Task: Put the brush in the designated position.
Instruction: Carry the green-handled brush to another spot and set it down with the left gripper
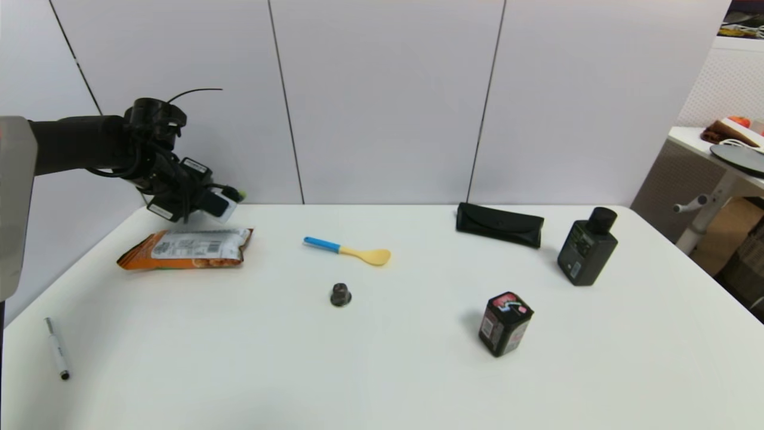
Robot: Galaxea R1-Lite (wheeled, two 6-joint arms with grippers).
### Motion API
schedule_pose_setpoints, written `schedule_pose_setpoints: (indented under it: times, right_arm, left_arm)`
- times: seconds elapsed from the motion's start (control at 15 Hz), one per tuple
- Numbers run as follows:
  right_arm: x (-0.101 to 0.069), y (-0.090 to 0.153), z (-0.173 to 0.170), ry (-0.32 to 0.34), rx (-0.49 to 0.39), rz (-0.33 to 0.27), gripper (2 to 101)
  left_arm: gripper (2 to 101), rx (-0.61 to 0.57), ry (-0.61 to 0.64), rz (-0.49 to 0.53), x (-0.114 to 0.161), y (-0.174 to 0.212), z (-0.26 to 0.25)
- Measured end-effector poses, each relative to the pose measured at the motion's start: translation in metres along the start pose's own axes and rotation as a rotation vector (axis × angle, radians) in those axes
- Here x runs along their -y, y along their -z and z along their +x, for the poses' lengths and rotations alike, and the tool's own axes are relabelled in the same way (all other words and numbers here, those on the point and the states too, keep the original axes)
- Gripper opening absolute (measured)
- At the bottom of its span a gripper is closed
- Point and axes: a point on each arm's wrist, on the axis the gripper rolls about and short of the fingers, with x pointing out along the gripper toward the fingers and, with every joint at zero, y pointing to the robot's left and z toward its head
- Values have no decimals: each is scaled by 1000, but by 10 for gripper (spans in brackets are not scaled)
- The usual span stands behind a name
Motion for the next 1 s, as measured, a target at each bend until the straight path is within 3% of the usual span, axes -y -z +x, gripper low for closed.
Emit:
schedule_pose_setpoints:
  times: [1.0]
  right_arm:
    - [0, 0, 0, 0, 0, 0, 980]
  left_arm:
    - [165, 50, 67, 22, 7, -13, 17]
